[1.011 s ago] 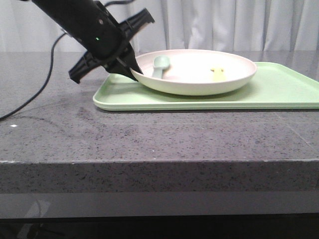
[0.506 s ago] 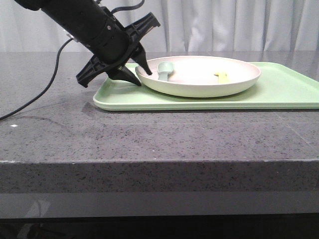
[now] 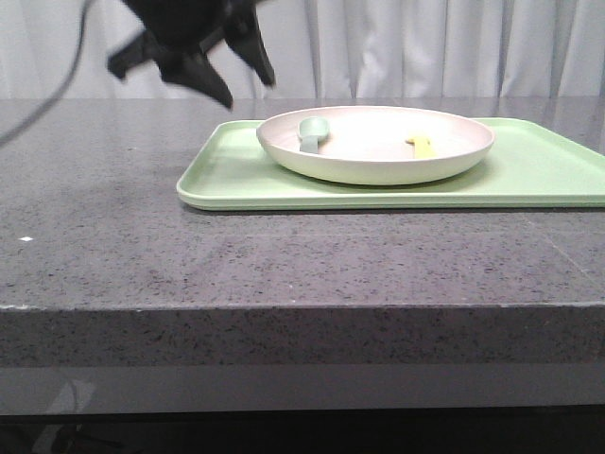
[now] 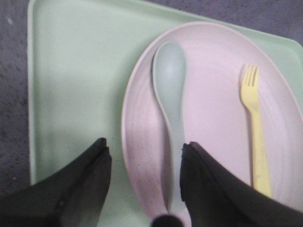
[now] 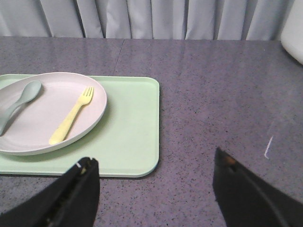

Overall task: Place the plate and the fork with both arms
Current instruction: 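Open the left gripper and raise it away from the plate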

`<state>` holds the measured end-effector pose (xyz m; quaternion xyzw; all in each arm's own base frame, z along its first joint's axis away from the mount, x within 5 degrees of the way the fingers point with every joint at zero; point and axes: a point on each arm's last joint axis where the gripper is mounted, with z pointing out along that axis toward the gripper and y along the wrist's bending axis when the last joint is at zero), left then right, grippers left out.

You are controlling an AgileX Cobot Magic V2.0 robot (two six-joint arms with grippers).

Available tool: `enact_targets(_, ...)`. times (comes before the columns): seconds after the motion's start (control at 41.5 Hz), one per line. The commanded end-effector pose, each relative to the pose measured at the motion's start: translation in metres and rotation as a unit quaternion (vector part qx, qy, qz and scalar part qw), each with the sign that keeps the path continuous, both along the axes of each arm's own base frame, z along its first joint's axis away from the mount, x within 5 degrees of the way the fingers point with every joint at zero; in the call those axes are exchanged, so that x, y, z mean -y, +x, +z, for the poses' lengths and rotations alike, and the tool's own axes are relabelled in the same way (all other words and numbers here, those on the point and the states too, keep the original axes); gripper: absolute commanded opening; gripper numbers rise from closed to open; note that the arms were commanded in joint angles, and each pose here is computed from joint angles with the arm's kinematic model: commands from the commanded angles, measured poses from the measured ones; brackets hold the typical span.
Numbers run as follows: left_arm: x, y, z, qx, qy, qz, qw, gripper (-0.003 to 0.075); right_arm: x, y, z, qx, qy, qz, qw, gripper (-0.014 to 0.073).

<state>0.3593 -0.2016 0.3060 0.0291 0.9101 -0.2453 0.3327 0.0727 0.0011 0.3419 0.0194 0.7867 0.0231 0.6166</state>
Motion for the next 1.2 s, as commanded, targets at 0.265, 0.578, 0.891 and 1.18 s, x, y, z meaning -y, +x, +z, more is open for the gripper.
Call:
enact_targets(0.265,-0.069,-0.084,0.121,0.142,0.176,-0.012,0.974,0.0347,0.0,0.002,0.017,0.047,-0.009,-0.001,0.999,0.0524)
enact_targets(0.578,-0.11,-0.16,0.118,0.178,0.197,-0.029,0.964,0.0347,0.0,0.002,0.017,0.047,-0.009,-0.001,0.999,0.0524)
enact_targets(0.891,-0.143,-0.223,0.087,0.184,0.191,-0.027,0.964,0.0347,0.0,0.002,0.017,0.047,-0.009,-0.001,0.999,0.0524)
enact_targets(1.18,-0.162,-0.259,0.07,0.204,0.175,-0.022,0.963,0.0347,0.0,0.002,0.018,0.055,-0.009,-0.001,0.998,0.0524)
